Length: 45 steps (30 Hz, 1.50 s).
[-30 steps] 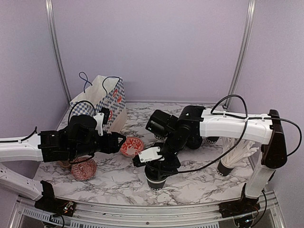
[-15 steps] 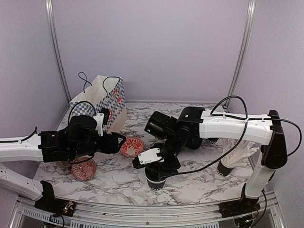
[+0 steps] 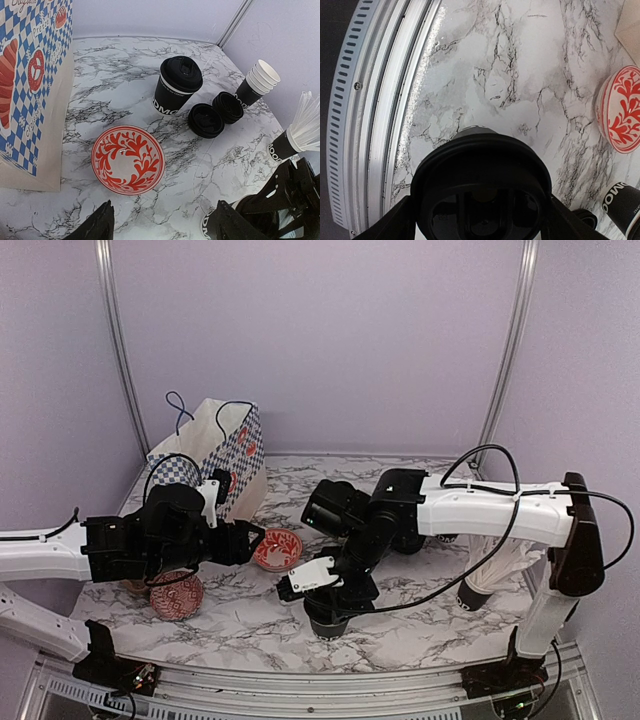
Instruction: Pack the takeout coffee
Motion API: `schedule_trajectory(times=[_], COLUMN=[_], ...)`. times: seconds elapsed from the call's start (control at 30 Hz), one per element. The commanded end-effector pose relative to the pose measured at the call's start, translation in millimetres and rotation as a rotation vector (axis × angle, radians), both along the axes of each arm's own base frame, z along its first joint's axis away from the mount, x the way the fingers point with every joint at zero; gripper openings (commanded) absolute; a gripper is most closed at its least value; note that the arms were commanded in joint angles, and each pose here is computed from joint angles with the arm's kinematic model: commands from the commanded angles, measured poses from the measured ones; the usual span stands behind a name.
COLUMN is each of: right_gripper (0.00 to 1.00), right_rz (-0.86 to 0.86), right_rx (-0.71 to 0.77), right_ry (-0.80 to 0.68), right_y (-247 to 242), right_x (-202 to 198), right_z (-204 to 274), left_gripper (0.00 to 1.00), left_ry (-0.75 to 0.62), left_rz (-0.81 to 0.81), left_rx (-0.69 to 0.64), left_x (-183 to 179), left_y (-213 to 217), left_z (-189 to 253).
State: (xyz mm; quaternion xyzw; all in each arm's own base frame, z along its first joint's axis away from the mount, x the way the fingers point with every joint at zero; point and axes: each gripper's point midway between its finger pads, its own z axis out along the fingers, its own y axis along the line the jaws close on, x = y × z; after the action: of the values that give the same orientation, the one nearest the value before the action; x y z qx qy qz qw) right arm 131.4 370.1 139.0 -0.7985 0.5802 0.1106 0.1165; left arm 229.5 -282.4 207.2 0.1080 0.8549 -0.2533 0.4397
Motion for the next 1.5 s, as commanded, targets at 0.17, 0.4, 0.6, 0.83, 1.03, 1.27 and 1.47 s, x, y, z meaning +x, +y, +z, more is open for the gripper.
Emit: schedule_trajectory(times=[0.17, 0.4, 0.6, 0.83, 1.03, 1.27, 1.47], right_gripper=[0.74, 0.75, 0.76, 0.81, 0.84, 0.90, 0.99], right_rz=[-0.024, -0.042, -0.057, -0.075, -0.095, -0.076, -0.081], right_rx=[-0.030, -0.023, -0.031, -0.031, -0.015, -0.012, -0.005], right_ry=[-0.037, -0.060, -0.080, -0.104, -0.140, -0.084, -0.083], right_y=[0, 1, -1, 0, 0, 1, 2], right_x=[6, 11, 15, 20, 27, 17, 19], right_z=[-10, -4, -3, -2, 7, 1, 2], left_gripper=[0.70, 0.70, 0.70, 0.70, 0.70, 0.70, 0.70], left_ry=[0.019, 0.021, 0.024, 0.031, 0.038, 0.049, 0.055], left_rz=[0.002, -0.001, -0.005, -0.006, -0.008, -0.014, -0.017], left_rx=[0.027, 0.023, 0.021, 0.017, 0.011, 0.012, 0.012], left_x=[0, 0, 0, -1, -2, -3, -4], left_y=[2, 1, -1, -1, -2, -3, -4], left_z=[-10, -9, -9, -10, -11, -15, -16])
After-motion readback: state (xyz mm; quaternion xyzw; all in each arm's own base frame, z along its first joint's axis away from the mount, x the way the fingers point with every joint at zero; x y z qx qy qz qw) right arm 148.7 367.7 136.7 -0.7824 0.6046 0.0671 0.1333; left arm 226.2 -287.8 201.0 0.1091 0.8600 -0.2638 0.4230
